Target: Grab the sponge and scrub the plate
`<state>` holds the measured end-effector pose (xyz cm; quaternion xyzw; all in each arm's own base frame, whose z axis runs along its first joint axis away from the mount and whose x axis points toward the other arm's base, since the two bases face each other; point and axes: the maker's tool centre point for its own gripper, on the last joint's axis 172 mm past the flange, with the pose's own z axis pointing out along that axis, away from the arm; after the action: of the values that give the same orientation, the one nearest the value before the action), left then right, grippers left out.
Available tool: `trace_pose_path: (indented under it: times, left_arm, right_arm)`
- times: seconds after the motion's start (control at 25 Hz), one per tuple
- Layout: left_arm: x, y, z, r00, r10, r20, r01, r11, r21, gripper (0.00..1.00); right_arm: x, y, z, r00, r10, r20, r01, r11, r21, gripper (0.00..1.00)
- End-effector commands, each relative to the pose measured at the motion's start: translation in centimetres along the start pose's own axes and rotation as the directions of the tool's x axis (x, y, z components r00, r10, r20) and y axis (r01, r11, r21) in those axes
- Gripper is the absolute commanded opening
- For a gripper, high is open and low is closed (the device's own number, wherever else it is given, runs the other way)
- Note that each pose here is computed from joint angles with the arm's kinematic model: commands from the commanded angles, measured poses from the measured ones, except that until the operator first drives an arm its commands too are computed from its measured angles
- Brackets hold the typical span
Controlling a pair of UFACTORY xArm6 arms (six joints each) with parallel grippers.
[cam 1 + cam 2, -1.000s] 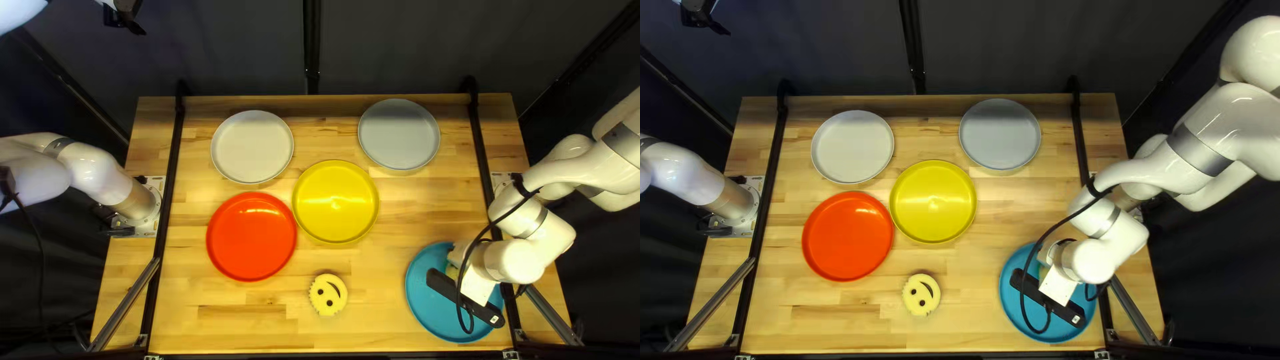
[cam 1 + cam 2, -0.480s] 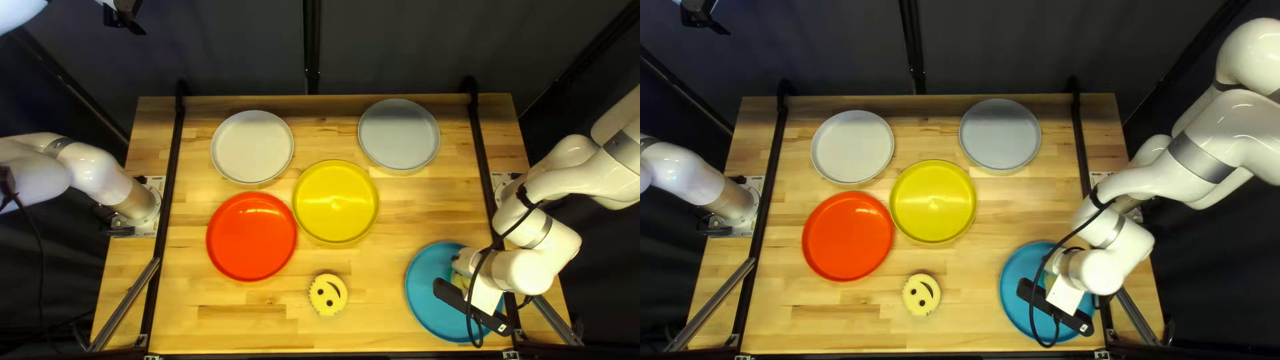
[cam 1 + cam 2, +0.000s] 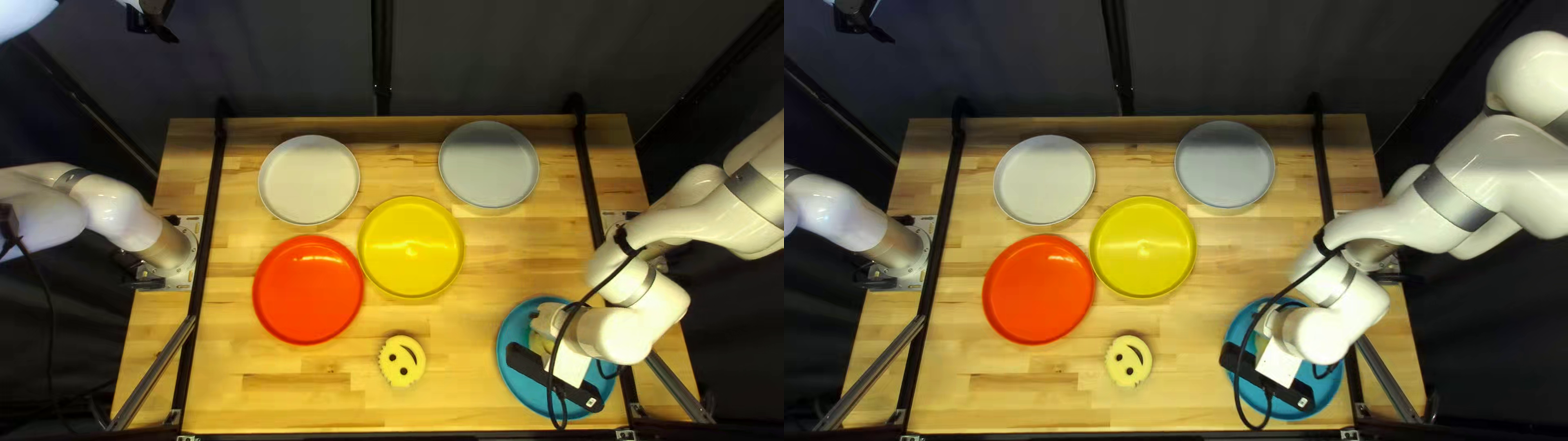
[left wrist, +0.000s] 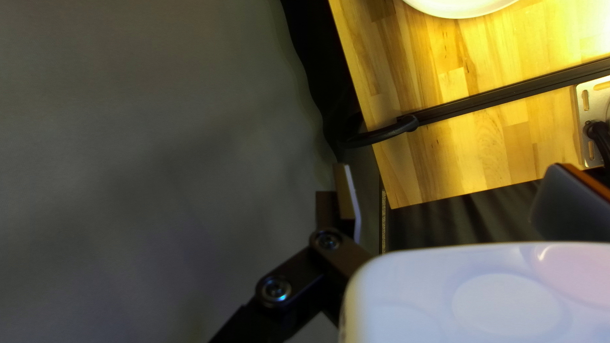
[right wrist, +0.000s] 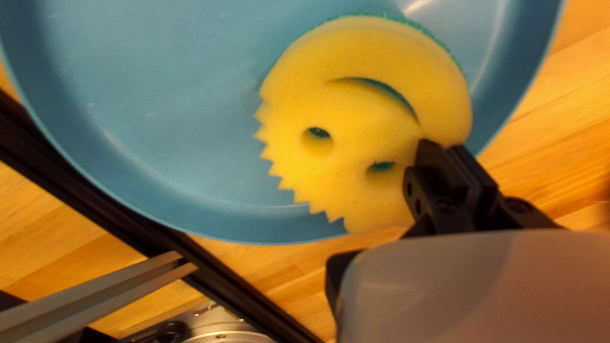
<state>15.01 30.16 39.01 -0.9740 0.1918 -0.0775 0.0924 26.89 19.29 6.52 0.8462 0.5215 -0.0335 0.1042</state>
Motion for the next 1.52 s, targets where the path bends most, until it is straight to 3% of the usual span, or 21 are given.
trace_pose_path:
  times: [0.04, 0.2, 0.36, 0.64, 0.96, 1.16, 1.52]
  left_arm:
    - [0.0, 0.0, 0.0, 1.000, 0.000, 0.000, 0.000, 1.000, 0.000, 1.00]
    - [0.0, 0.0, 0.0, 1.000, 0.000, 0.000, 0.000, 1.000, 0.000, 1.00]
    - [0.0, 0.0, 0.0, 1.000, 0.000, 0.000, 0.000, 1.000, 0.000, 1.00]
    - [0.0, 0.0, 0.0, 1.000, 0.000, 0.000, 0.000, 1.000, 0.000, 1.00]
    - [0.0, 0.0, 0.0, 1.000, 0.000, 0.000, 0.000, 1.000, 0.000, 1.00]
    - [0.0, 0.0, 0.0, 1.000, 0.000, 0.000, 0.000, 1.000, 0.000, 1.00]
    - [0.0, 0.0, 0.0, 1.000, 0.000, 0.000, 0.000, 1.000, 0.000, 1.00]
  right_arm:
    - [0.6, -1.7, -0.4, 1.000, 0.000, 0.006, 0.000, 1.000, 0.002, 0.00]
    - [0.7, -2.7, -1.0, 1.000, 0.001, 0.014, -0.001, 1.000, 0.005, 0.00]
    - [-0.2, -1.2, -1.3, 1.000, 0.010, 0.014, -0.010, 1.000, 0.003, 0.00]
    - [-3.1, 4.6, -0.9, 0.999, 0.026, -0.020, -0.026, 0.999, 0.032, 0.00]
    - [-6.2, 12.7, -1.5, 0.996, 0.058, -0.072, -0.049, 0.991, 0.126, 0.00]
    - [-8.1, 18.0, -0.9, 0.986, 0.117, -0.121, -0.092, 0.976, 0.198, 0.00]
    - [-7.9, 18.3, -0.9, 0.984, 0.119, -0.129, -0.093, 0.977, 0.194, 0.00]
